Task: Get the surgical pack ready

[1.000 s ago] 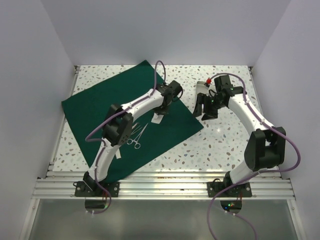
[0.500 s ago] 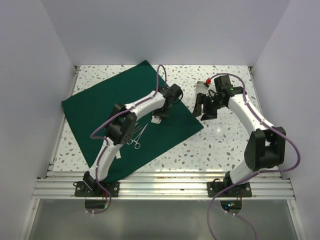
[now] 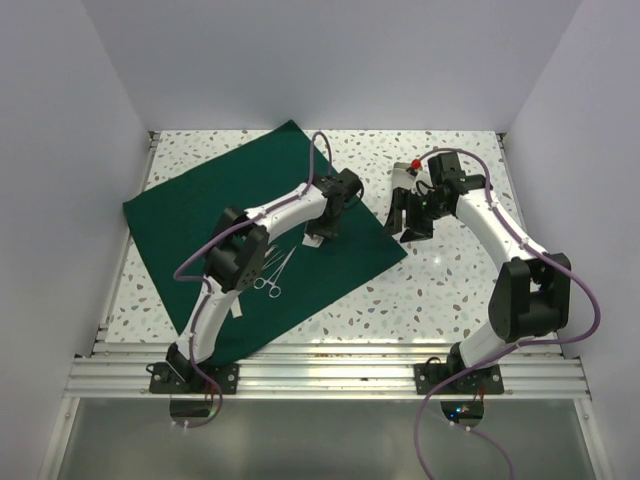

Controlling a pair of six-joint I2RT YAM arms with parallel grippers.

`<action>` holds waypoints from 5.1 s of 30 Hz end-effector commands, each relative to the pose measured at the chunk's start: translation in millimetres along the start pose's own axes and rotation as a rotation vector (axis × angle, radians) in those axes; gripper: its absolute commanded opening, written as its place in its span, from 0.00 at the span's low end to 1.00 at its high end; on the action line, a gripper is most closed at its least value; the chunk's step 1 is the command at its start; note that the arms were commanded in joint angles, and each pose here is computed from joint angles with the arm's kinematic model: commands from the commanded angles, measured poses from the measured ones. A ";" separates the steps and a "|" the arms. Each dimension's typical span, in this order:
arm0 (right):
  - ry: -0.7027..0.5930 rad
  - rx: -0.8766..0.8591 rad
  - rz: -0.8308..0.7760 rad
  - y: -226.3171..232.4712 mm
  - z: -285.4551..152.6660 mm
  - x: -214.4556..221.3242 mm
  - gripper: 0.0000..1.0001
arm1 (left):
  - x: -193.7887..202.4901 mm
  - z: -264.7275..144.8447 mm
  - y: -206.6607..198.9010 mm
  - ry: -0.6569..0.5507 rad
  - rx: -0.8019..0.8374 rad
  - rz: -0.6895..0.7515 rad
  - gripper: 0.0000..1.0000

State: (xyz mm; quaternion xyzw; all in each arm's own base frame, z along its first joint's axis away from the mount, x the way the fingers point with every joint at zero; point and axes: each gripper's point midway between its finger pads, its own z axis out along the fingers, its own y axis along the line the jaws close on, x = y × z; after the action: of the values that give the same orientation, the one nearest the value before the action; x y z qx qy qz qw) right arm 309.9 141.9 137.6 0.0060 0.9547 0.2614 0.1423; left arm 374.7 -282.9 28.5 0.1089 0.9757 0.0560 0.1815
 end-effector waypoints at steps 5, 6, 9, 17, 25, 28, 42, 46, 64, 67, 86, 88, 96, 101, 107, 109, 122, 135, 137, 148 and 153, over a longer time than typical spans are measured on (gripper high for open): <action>-0.019 -0.029 -0.019 5.3 -1.1 -1.9 0.64 | -16.3 -12.5 -7.2 -0.060 0.063 -0.014 0.39; -0.017 -0.030 -0.019 5.3 -0.6 -2.1 0.64 | -15.4 -9.7 -7.9 -0.055 0.062 -0.008 0.39; -0.015 -0.033 -0.017 5.6 0.5 -2.9 0.64 | -10.8 -2.4 -6.2 -0.038 0.043 0.000 0.39; -0.008 -0.036 -0.014 5.0 3.8 -3.8 0.64 | -0.5 13.7 2.4 -0.014 -0.016 0.022 0.36; -0.004 -0.034 -0.013 4.2 5.5 -3.2 0.64 | 2.5 22.1 1.5 -0.008 -0.020 0.029 0.34; -0.003 -0.035 -0.010 4.4 5.9 -3.3 0.64 | 4.7 25.0 1.8 0.000 -0.024 0.036 0.31; -0.012 -0.071 0.009 12.5 8.7 -13.1 0.64 | -7.3 9.5 11.6 -0.032 -0.021 0.031 0.00; -0.008 -0.081 0.014 14.3 9.5 -12.4 0.64 | -14.4 -4.3 10.1 -0.042 0.017 0.024 0.00; -0.071 -0.427 0.070 75.5 20.4 -68.2 0.71 | -48.7 -138.6 26.9 -0.234 0.662 -0.143 0.00; -0.044 -0.341 0.208 79.9 23.9 -71.7 0.71 | -45.2 -140.5 32.4 -0.253 0.638 -0.147 0.00; -0.021 -0.202 0.424 142.8 81.9 -70.6 0.69 | -35.2 -141.7 23.4 -0.287 0.570 -0.075 0.00; -0.020 -0.195 0.432 141.4 85.6 -68.0 0.68 | -32.3 -139.9 21.4 -0.279 0.571 -0.069 0.00; 0.000 -0.209 0.457 146.9 95.9 -64.1 0.61 | -27.7 -140.2 12.6 -0.277 0.570 -0.050 0.00; 0.009 -0.207 0.458 148.8 93.7 -56.5 0.54 | -28.1 -140.3 15.3 -0.284 0.550 -0.046 0.00; 0.026 -0.195 0.467 142.8 97.9 -47.2 0.47 | -26.5 -139.8 14.7 -0.285 0.556 -0.048 0.00; 0.034 -0.221 0.462 146.9 100.3 -46.4 0.39 | -24.9 -140.2 14.2 -0.285 0.559 -0.048 0.00; -0.146 -0.288 0.410 108.2 81.2 -105.0 0.00 | -33.8 -151.8 63.7 -0.355 0.535 -0.185 0.68; -0.552 -0.110 0.457 -33.5 30.0 -191.6 0.00 | -8.5 -120.1 78.6 -0.278 0.529 -0.214 0.70; -0.622 -0.097 0.448 -44.6 27.8 -206.1 0.00 | -7.1 -117.9 77.3 -0.270 0.533 -0.211 0.70; -0.701 -0.053 0.463 -78.6 43.8 -248.3 0.00 | 1.7 -109.7 88.6 -0.233 0.514 -0.210 0.70; -0.729 -0.065 0.471 -98.9 47.6 -266.5 0.00 | 5.6 -103.3 91.4 -0.209 0.512 -0.217 0.70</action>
State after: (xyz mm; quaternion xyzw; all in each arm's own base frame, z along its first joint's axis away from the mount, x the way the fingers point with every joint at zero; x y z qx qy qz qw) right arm 556.7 79.3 98.0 0.3174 0.8281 0.2999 0.3514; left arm 349.7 -203.4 145.4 0.0433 0.9381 -0.2223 0.2621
